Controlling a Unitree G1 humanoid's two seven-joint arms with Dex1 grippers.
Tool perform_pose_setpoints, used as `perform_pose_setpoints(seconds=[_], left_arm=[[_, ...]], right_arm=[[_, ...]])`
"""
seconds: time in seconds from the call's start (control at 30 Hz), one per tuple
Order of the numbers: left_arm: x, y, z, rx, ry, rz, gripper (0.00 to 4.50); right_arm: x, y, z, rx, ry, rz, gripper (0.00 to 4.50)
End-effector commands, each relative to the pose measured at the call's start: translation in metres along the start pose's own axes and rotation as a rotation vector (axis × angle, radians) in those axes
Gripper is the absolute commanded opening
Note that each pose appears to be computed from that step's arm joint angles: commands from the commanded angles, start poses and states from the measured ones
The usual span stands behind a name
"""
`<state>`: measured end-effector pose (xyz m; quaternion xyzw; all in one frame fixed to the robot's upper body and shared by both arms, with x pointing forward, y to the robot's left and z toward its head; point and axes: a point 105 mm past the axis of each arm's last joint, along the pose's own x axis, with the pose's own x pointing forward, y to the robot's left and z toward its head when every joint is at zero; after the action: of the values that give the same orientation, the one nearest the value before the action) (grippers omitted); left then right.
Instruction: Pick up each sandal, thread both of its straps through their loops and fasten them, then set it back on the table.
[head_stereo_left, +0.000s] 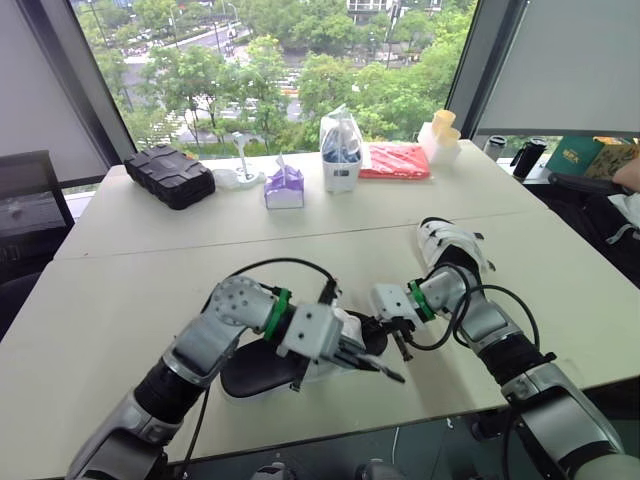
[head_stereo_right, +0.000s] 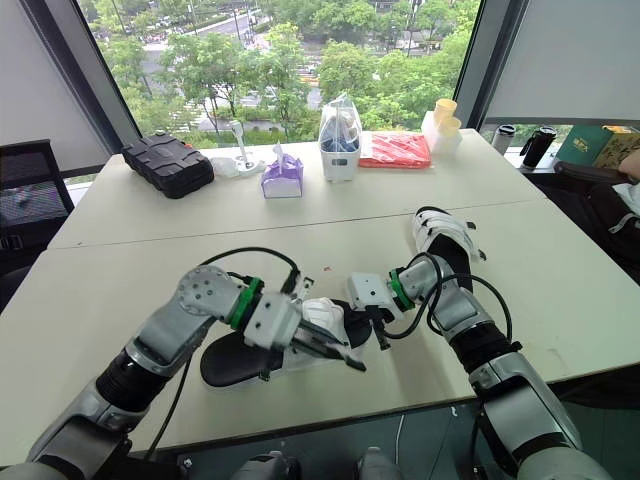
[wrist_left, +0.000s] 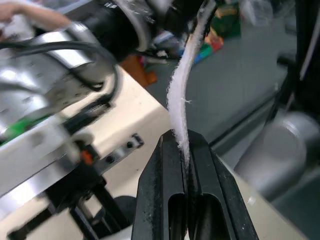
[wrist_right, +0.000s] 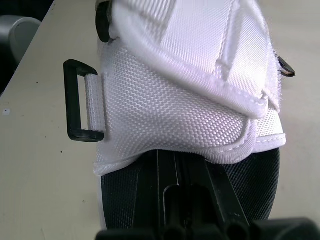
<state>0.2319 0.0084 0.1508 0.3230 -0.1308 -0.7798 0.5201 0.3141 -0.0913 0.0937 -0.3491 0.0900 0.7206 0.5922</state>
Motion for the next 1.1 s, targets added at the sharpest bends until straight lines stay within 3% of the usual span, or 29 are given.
perform_pose_setpoints(seconds=[0.03, 0.13, 0.37, 0.43, 0.57, 0.7, 0.83, 1.1], left_arm=[[0.011, -0.009, 0.0, 0.203, 0.047, -0.086, 0.01], [0.014, -0.012, -0.001, 0.263, 0.054, -0.102, 0.88], [0.007, -0.008, 0.01, 0.348, 0.051, -0.101, 4.44], [0.0, 0.002, 0.02, 0.33, 0.026, -0.047, 4.48], [-0.029, 0.051, 0.038, 0.121, -0.049, 0.204, 4.48], [-0.059, 0.058, 0.036, -0.169, -0.035, 0.28, 4.48], [-0.077, 0.041, 0.037, -0.507, -0.099, 0.315, 4.48], [-0.066, -0.038, 0.028, -1.001, -0.131, 0.223, 4.48]], right_arm=[[0.009, 0.011, -0.015, 0.049, 0.054, 0.055, 0.0], [0.009, 0.011, -0.015, 0.049, 0.054, 0.056, 0.0], [0.009, 0.011, -0.015, 0.05, 0.053, 0.056, 0.0], [0.01, 0.01, -0.014, 0.048, 0.051, 0.056, 0.0], [0.011, 0.009, -0.014, 0.045, 0.048, 0.057, 0.0], [0.012, 0.009, -0.013, 0.039, 0.05, 0.066, 0.0], [0.012, 0.007, -0.012, 0.035, 0.05, 0.068, 0.0], [0.009, 0.005, -0.013, 0.029, 0.058, 0.073, 0.0]])
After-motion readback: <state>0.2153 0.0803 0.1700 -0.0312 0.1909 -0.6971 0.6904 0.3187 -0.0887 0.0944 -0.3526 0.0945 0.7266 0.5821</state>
